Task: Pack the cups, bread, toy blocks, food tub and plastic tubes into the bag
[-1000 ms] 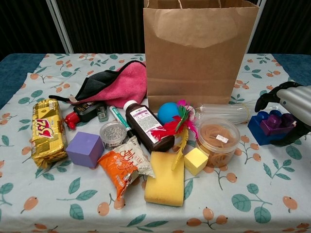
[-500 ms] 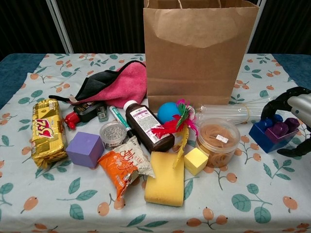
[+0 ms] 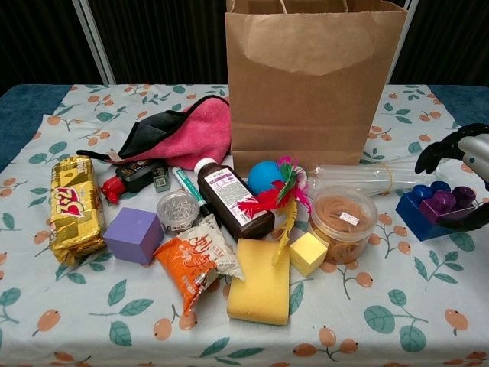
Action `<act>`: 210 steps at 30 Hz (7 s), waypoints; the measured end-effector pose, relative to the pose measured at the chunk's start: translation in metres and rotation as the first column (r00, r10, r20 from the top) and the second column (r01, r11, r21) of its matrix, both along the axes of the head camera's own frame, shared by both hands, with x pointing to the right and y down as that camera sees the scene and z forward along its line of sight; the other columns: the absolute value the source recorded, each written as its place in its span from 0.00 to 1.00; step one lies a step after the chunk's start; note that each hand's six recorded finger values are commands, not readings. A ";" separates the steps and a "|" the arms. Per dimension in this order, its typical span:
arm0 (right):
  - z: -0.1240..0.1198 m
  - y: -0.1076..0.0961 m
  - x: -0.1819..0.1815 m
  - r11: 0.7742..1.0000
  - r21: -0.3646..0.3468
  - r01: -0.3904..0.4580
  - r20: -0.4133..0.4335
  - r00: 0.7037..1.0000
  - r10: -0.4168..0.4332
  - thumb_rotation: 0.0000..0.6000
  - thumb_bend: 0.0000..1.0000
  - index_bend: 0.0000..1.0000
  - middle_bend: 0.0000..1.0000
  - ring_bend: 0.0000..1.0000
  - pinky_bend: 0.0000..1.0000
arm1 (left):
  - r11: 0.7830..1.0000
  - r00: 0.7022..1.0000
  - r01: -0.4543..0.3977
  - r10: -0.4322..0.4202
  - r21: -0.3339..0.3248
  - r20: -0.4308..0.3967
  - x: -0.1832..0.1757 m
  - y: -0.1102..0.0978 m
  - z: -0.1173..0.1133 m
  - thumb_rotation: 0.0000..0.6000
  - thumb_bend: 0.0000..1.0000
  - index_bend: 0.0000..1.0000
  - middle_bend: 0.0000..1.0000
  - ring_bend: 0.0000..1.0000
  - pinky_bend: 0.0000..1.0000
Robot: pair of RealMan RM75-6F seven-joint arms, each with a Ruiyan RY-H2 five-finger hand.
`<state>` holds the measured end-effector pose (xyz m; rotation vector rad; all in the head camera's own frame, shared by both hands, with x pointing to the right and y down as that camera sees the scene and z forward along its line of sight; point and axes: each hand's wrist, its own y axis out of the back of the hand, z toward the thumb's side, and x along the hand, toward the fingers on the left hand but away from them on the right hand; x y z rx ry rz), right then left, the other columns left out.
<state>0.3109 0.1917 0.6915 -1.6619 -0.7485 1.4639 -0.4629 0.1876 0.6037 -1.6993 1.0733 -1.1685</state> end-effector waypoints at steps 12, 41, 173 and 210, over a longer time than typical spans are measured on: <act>0.017 0.011 0.005 0.998 -0.067 0.001 -0.043 0.999 -0.004 1.00 0.05 0.32 0.35 0.18 0.05 | 1.000 1.000 0.004 -0.004 -0.008 0.003 -0.001 -0.001 0.003 1.00 0.03 0.13 0.15 0.08 0.20; -0.169 -0.091 -0.054 0.896 0.436 -0.086 0.276 0.960 -0.042 1.00 0.17 0.49 0.48 0.32 0.13 | 1.000 1.000 -0.004 0.004 0.007 -0.019 0.004 -0.005 -0.005 1.00 0.03 0.13 0.15 0.08 0.20; -0.027 -0.006 -0.116 0.933 -0.231 0.275 0.039 0.961 -0.274 1.00 0.00 0.21 0.22 0.09 0.00 | 0.999 0.999 0.037 -0.036 0.026 -0.031 -0.006 -0.005 -0.011 1.00 0.03 0.13 0.15 0.08 0.20; -0.020 -0.006 -0.119 0.951 -0.157 0.268 0.017 0.963 -0.269 1.00 0.14 0.49 0.43 0.29 0.10 | 0.999 0.999 0.048 -0.048 0.024 -0.026 -0.012 -0.001 -0.009 1.00 0.03 0.13 0.15 0.08 0.20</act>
